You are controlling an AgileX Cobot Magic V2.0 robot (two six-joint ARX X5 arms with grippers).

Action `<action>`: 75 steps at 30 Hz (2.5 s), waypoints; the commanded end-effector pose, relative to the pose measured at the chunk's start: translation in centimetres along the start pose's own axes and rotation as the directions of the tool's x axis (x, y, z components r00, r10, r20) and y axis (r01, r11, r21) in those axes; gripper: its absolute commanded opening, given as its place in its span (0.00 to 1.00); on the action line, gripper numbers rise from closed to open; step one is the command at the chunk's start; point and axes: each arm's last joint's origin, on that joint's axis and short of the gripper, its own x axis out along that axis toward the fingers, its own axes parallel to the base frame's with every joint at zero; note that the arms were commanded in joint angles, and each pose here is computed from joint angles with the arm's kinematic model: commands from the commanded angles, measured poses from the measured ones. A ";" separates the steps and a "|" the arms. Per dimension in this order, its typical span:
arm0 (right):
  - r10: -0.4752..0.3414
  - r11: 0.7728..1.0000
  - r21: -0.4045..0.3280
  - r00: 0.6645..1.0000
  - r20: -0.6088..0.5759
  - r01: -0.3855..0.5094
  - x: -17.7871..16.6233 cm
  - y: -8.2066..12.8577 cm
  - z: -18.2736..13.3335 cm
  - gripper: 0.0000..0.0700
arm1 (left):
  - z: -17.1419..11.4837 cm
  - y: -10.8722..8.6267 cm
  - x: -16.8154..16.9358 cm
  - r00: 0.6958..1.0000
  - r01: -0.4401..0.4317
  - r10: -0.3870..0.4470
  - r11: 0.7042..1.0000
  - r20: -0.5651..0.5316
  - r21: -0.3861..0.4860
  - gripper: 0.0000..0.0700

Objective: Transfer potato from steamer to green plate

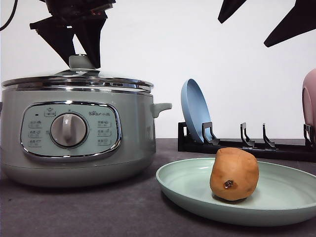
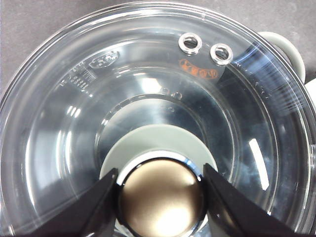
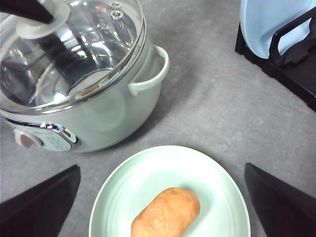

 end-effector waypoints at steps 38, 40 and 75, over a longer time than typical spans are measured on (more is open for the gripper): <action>0.005 1.000 -0.027 1.000 0.013 -0.005 -0.1 0.2 0.4 0.97 | 0.7 -0.4 -2.2 0.995 0.001 -0.002 1.000 0.096 0.009 0.74; 0.007 1.000 -0.027 1.000 0.013 -0.006 -0.1 0.2 0.4 0.97 | 0.4 -0.5 -3.4 0.992 0.000 -0.002 1.000 0.123 0.009 0.74; 0.236 0.972 0.065 0.938 -0.253 -0.227 -0.5 0.6 -1.9 0.00 | -7.0 -1.7 -15.1 0.961 0.127 -0.136 0.991 0.240 0.051 0.00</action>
